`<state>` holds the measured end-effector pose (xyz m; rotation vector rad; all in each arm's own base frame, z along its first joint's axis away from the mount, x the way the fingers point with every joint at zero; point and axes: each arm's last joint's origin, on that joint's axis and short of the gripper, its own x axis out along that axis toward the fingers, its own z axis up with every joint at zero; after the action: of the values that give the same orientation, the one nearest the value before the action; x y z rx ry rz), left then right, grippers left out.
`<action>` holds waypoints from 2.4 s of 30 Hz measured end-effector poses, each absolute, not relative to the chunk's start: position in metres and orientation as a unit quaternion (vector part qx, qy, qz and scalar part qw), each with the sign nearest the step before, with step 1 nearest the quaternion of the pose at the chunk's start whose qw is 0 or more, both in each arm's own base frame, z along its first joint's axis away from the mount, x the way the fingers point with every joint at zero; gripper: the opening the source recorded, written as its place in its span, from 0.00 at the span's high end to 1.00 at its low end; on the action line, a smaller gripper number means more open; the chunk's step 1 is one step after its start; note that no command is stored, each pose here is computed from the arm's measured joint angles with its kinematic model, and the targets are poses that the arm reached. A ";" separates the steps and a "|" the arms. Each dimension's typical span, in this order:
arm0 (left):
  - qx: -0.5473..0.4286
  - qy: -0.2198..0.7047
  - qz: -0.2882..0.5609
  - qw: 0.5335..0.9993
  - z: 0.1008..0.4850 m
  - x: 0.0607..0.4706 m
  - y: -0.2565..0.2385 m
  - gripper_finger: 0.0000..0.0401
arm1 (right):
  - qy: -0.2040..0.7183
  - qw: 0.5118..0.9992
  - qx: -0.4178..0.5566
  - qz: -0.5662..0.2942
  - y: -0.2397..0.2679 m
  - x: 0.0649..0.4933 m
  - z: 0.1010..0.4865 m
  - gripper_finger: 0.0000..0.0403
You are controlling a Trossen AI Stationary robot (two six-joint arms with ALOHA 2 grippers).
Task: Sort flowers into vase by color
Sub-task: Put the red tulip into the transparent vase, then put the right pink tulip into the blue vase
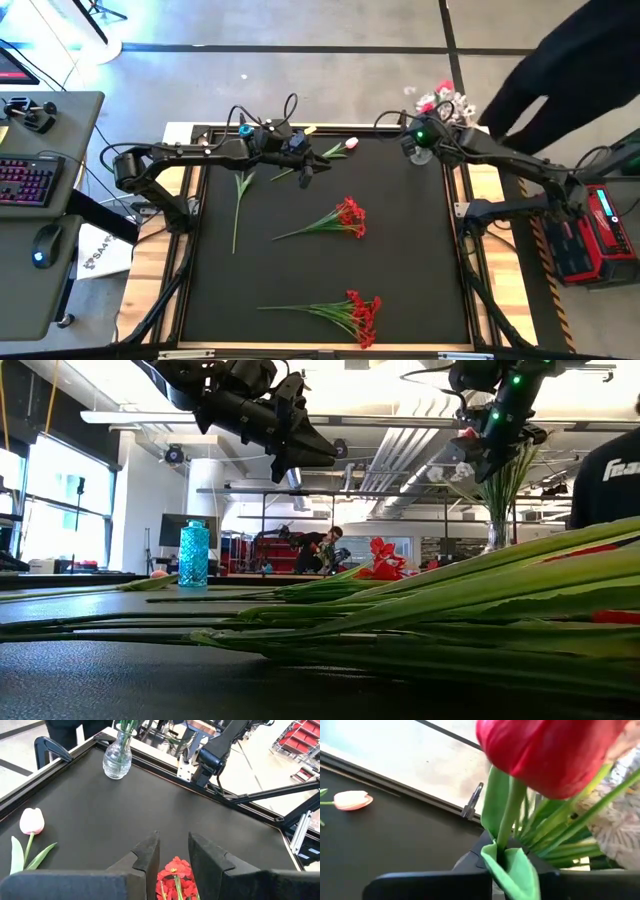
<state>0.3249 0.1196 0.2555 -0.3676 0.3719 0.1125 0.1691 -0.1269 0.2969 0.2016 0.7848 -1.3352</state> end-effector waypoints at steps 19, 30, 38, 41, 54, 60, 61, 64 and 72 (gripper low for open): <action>-0.192 0.189 0.077 0.960 0.254 0.324 0.120 0.78 | 0.317 0.723 0.194 -0.582 -0.135 0.164 0.297 0.73; -0.162 0.216 0.130 0.954 0.249 0.321 0.124 0.78 | 0.261 0.752 0.147 -0.588 -0.125 0.157 0.344 0.43; -0.116 0.272 0.186 0.937 0.232 0.313 0.143 0.78 | 0.204 0.803 0.135 -0.544 -0.114 0.155 0.394 0.40; -0.134 0.289 0.189 0.929 0.214 0.313 0.160 0.78 | 0.185 0.851 0.144 -0.470 -0.107 0.157 0.413 0.41; -0.149 0.363 0.201 0.897 0.148 0.343 0.206 0.78 | 0.103 0.939 0.161 -0.285 -0.071 0.173 0.452 0.41; -0.136 0.427 0.229 0.864 0.136 0.360 0.223 0.78 | 0.143 0.940 0.164 -0.262 -0.064 0.190 0.440 0.41; -0.137 0.435 0.229 0.860 0.135 0.363 0.225 0.78 | 0.148 0.939 0.169 -0.259 -0.064 0.193 0.438 0.41; -0.145 0.472 0.223 0.841 0.128 0.365 0.230 0.78 | 0.167 0.938 0.173 -0.251 -0.061 0.202 0.432 0.41; -0.164 0.506 0.187 0.826 0.127 0.361 0.229 0.78 | 0.187 0.934 0.176 -0.250 -0.056 0.216 0.424 0.41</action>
<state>0.3610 0.2286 0.1269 -0.3485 1.0743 0.3969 0.2162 -0.0564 0.4241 0.3607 0.3819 -0.5112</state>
